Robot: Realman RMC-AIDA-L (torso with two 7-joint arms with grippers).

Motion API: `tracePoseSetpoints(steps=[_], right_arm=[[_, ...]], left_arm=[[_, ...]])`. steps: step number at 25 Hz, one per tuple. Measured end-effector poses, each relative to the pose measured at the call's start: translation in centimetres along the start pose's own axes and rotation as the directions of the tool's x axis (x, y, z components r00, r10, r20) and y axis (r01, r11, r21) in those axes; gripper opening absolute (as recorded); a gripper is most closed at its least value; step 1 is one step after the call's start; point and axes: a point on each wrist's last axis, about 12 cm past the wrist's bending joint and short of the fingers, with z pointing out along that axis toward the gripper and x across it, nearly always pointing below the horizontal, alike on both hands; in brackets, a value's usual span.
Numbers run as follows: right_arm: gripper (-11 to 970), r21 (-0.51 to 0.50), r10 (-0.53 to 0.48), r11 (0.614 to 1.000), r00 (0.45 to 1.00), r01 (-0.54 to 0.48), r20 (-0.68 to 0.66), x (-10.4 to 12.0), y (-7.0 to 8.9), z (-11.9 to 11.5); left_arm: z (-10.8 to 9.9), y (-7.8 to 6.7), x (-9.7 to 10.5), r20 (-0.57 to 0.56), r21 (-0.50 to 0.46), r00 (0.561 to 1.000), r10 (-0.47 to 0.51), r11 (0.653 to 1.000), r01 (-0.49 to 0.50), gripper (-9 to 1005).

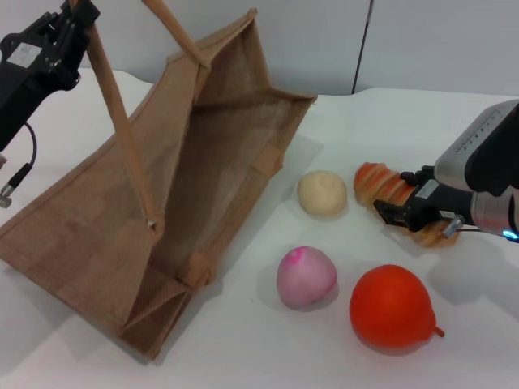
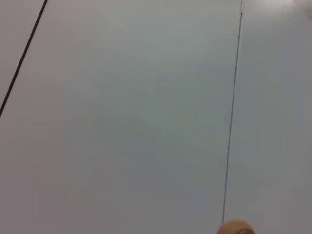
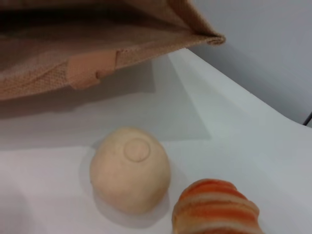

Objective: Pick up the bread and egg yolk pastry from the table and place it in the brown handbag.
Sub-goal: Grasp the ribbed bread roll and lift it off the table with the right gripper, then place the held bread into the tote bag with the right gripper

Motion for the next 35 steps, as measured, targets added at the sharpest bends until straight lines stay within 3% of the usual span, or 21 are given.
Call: tracePoseSetpoints(steps=[12, 18, 22, 26, 31, 32, 33, 35], right_arm=[[569, 0.042, 0.010, 0.999, 0.999, -0.012, 0.046, 0.2, -0.9, -1.1], [542, 0.069, -0.023, 0.997, 0.991, 0.014, 0.128, -1.1, -1.0, -2.6], [523, 0.065, -0.128, 0.991, 0.972, 0.117, 0.199, -3.1, 0.3, -3.6], [494, 0.032, -0.261, 0.964, 0.926, 0.263, 0.271, -5.8, 2.6, -4.2], [452, 0.030, -0.435, 0.894, 0.852, 0.446, 0.292, -8.9, 6.0, -2.8], [442, 0.030, -0.435, 0.894, 0.852, 0.446, 0.292, -8.9, 6.0, -2.8], [433, 0.039, -0.492, 0.864, 0.828, 0.501, 0.270, -9.5, 6.9, -1.8], [417, 0.042, -0.521, 0.847, 0.814, 0.529, 0.256, -9.6, 7.4, -1.4]], left_arm=[[0.1, 0.1, 0.1, -0.008, -0.008, 1.000, -0.001, 1.000, 0.001, 120], [0.1, 0.1, 0.1, -0.010, -0.007, 1.000, -0.001, 1.000, 0.001, 120], [0.2, 0.1, 0.1, -0.011, -0.002, 1.000, 0.000, 1.000, 0.000, 119], [0.8, 0.0, 0.1, -0.011, 0.014, 1.000, -0.005, 1.000, 0.005, 119], [1.8, -0.2, -0.1, -0.003, 0.050, 1.000, -0.010, 0.999, 0.010, 119], [2.0, -0.3, -0.1, 0.000, 0.057, 1.000, -0.013, 0.998, 0.013, 119], [2.2, -0.3, -0.1, 0.001, 0.061, 1.000, -0.017, 0.998, 0.017, 119], [2.5, -0.4, -0.2, 0.001, 0.071, 1.000, -0.026, 0.997, 0.026, 119]])
